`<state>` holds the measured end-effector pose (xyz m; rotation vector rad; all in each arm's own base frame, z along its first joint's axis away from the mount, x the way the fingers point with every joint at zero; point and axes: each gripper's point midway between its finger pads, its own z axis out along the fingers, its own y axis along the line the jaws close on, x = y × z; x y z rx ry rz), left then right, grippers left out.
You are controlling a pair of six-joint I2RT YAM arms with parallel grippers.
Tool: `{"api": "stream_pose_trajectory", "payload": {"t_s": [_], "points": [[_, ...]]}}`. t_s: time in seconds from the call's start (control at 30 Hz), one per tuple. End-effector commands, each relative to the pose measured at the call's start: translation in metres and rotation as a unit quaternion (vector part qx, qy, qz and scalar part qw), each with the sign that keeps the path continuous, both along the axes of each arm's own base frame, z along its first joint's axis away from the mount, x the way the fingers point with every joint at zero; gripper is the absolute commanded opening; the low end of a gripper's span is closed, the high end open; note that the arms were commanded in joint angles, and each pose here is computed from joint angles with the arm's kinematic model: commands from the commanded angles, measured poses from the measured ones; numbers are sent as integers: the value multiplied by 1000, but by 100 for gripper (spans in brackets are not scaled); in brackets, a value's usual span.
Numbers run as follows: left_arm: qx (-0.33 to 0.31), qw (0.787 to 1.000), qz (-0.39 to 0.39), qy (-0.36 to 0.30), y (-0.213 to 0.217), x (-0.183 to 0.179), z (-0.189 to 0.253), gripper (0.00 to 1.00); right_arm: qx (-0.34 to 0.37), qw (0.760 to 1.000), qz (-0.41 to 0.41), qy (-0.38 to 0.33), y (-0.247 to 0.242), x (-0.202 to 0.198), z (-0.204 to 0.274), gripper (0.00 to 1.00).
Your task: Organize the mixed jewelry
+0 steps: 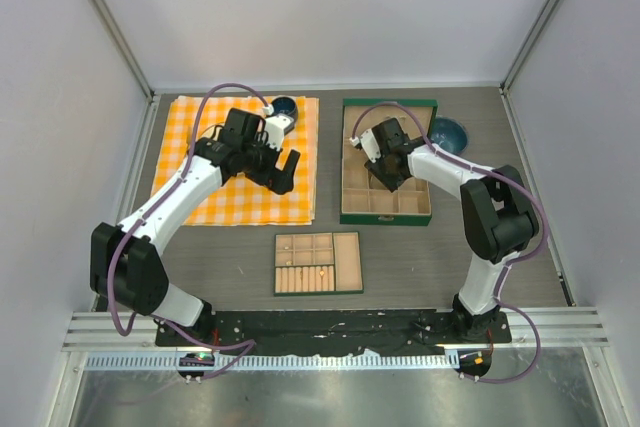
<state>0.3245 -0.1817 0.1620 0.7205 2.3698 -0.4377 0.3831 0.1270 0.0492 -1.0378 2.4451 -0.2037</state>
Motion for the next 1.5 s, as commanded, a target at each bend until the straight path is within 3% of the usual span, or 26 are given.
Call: {"api": "stream_pose_trajectory", "payload": {"t_s": [0.0,0.7,0.97,1.13,1.3,1.47], "points": [[-17,1000,-2,-16,-1,-2,13,100,13,999,-10,-29,8,13,6,43],[-5,999,-20,-29,4,-8,13,100,72,993,-8,-94,19,17,98,46],[25,991,-113,59,12,-59,-31,100,94,989,3,-112,15,-6,122,46],[35,988,-119,94,18,-74,-53,100,130,987,49,-85,26,-33,126,46],[39,991,-106,71,20,-67,-58,100,132,982,132,-29,41,-84,112,46],[49,992,-98,58,23,-60,-61,100,134,963,235,-4,64,-138,109,46]]}}
